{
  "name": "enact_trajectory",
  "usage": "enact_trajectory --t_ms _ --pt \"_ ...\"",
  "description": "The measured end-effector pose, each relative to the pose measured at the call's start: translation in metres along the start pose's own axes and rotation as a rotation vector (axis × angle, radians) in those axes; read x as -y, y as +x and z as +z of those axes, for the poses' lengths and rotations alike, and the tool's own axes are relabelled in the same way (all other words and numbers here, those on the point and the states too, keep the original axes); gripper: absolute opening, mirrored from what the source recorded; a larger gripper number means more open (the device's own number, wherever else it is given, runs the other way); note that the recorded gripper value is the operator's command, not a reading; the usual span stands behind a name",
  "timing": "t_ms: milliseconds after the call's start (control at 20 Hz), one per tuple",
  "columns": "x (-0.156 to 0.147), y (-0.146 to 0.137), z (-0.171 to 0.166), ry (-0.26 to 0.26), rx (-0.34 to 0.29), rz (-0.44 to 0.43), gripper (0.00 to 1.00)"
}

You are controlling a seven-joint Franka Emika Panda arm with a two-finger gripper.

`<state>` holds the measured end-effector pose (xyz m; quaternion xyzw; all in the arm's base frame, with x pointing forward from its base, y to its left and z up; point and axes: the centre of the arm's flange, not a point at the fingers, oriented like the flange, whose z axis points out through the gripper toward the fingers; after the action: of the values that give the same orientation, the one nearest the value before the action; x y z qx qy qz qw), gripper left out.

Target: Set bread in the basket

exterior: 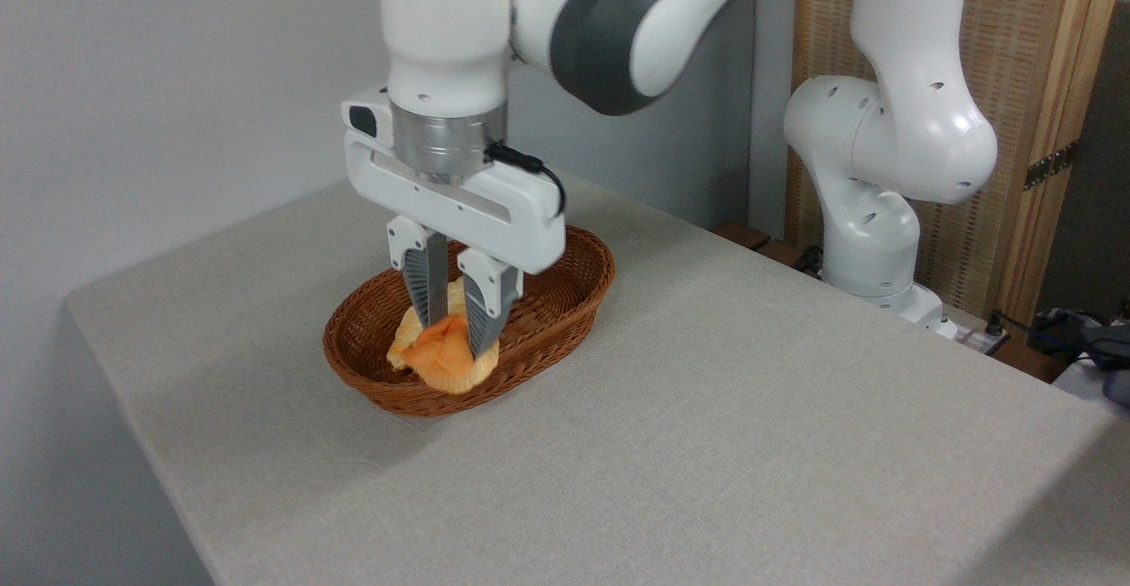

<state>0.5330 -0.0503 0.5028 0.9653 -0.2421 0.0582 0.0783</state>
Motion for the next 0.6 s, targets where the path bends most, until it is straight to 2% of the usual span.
enact_trajectory --t_ms 50,100,150,200,300,600 --pt "-0.008 0.002 0.002 -0.006 0.011 0.011 0.64" --pt "-0.023 0.006 0.006 -0.015 0.030 0.029 0.85" --pt "-0.035 0.009 0.009 -0.018 0.039 0.033 0.96" --pt "-0.041 0.011 0.010 -0.019 0.043 0.036 1.00" --pt "-0.059 0.016 0.015 -0.022 0.055 0.040 1.00" --pt "-0.078 0.016 0.022 -0.041 0.103 0.063 1.00"
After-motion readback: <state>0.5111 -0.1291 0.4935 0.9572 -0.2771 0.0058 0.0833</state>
